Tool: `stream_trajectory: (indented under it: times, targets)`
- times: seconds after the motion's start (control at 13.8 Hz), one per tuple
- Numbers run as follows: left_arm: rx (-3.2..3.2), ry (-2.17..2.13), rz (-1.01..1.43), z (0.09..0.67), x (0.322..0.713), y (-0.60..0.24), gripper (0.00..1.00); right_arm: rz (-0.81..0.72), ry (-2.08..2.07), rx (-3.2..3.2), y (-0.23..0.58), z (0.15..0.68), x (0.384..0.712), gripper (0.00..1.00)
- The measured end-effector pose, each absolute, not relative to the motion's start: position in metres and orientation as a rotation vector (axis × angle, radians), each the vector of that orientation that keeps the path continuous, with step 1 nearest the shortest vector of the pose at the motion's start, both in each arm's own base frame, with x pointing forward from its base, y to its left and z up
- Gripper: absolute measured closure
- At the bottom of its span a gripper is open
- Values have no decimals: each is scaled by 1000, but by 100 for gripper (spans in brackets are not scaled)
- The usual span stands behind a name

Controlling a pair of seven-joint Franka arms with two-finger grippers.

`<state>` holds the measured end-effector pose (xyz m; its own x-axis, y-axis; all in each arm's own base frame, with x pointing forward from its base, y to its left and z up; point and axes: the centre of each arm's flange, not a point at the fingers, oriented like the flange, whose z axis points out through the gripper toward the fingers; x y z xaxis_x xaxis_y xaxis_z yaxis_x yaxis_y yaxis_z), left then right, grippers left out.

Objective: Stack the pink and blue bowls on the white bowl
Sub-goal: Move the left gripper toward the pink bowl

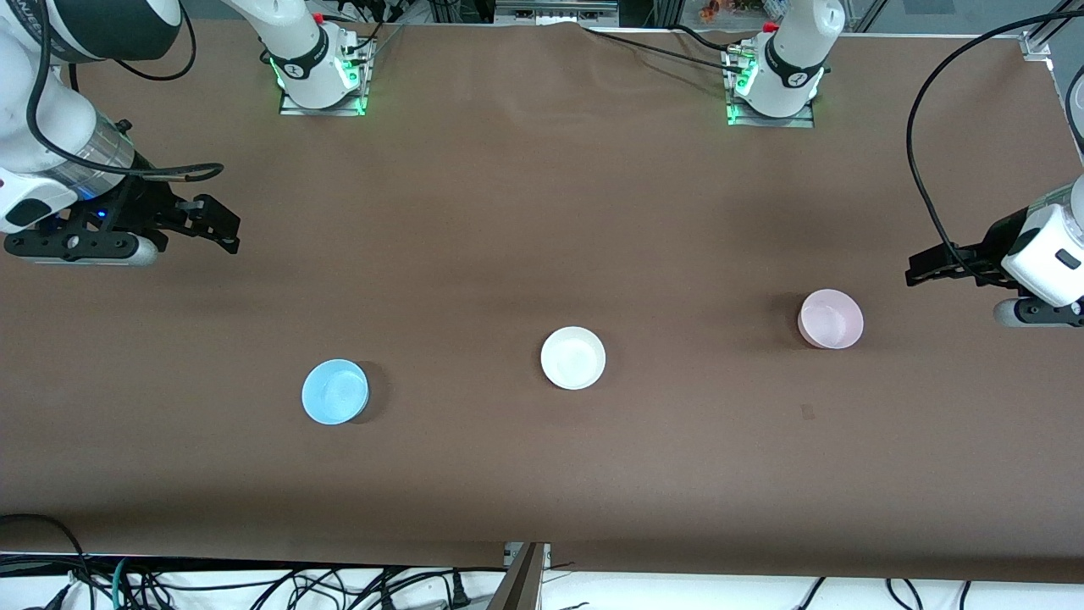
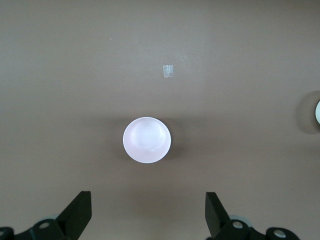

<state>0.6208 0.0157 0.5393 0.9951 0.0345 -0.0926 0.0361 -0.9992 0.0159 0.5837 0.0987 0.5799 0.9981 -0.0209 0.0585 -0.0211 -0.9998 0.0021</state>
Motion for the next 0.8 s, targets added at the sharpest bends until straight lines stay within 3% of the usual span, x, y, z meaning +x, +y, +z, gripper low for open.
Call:
stream_trajectory:
  times: [0.58,0.8]
  targets:
    - [3118,82,-165,534,620,28,0,91,-34,3137,98,580,584,0]
    - [3113,153,-206,499,619,58,0,91,-35,3137,98,580,584,0]
